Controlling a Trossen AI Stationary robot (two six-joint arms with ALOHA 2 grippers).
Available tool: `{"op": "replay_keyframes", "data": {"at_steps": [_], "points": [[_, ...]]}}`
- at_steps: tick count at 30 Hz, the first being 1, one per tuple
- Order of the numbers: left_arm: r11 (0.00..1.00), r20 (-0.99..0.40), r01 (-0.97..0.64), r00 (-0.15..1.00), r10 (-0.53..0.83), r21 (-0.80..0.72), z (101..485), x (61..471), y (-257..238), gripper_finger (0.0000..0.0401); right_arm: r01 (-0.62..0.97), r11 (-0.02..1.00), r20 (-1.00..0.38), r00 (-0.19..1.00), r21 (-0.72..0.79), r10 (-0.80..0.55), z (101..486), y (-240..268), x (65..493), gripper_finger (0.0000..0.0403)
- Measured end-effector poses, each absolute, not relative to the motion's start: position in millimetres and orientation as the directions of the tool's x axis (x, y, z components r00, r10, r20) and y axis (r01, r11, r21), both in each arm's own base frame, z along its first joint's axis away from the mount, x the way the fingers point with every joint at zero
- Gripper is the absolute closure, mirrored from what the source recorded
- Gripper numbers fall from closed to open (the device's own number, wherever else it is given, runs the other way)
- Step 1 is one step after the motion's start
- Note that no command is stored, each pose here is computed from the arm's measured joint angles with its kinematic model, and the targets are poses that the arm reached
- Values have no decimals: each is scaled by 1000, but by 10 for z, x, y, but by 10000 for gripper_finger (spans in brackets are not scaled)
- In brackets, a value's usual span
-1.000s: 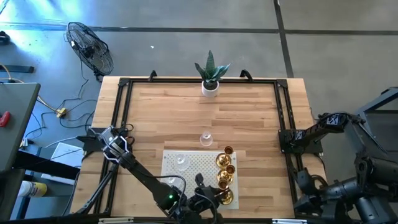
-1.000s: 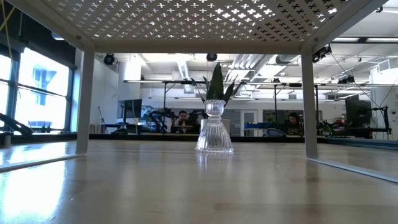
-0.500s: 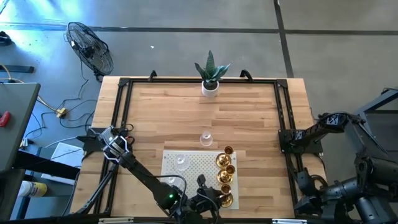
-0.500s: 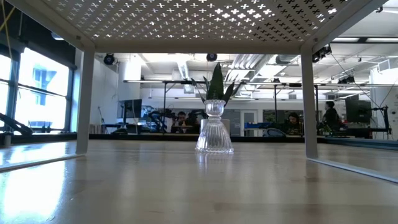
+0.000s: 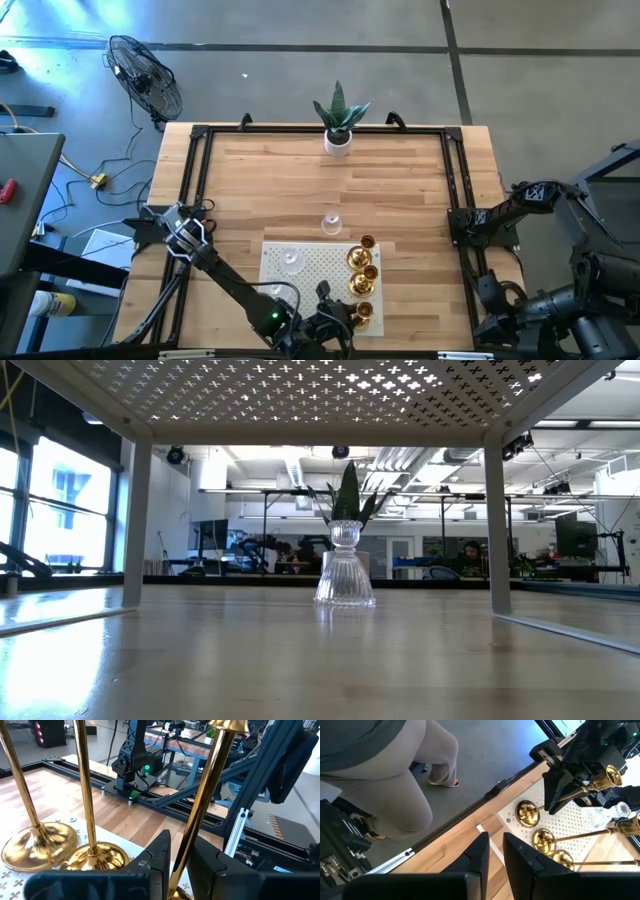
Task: Pick & Place candle stick holders
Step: Put the candle holder on the shelf
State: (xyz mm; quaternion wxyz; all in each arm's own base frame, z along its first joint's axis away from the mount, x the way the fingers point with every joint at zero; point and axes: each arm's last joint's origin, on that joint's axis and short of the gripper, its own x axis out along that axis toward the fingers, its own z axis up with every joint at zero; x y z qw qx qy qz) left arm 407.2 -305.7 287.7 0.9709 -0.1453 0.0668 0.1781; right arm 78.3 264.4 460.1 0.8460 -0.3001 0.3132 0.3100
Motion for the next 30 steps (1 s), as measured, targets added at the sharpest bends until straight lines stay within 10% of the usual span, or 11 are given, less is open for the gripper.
{"op": "replay_keyframes", "data": {"at_steps": [14, 30], "points": [[895, -195, -351, 932, 306, -275, 2873, 4153, -2964, 341, -734, 614, -737, 580, -290, 346, 4590, 2641, 772, 351], [912, -191, -284, 953, 235, -296, 2899, 4162, -2994, 227, -727, 629, -738, 580, -277, 345, 4589, 2639, 772, 352]]}}
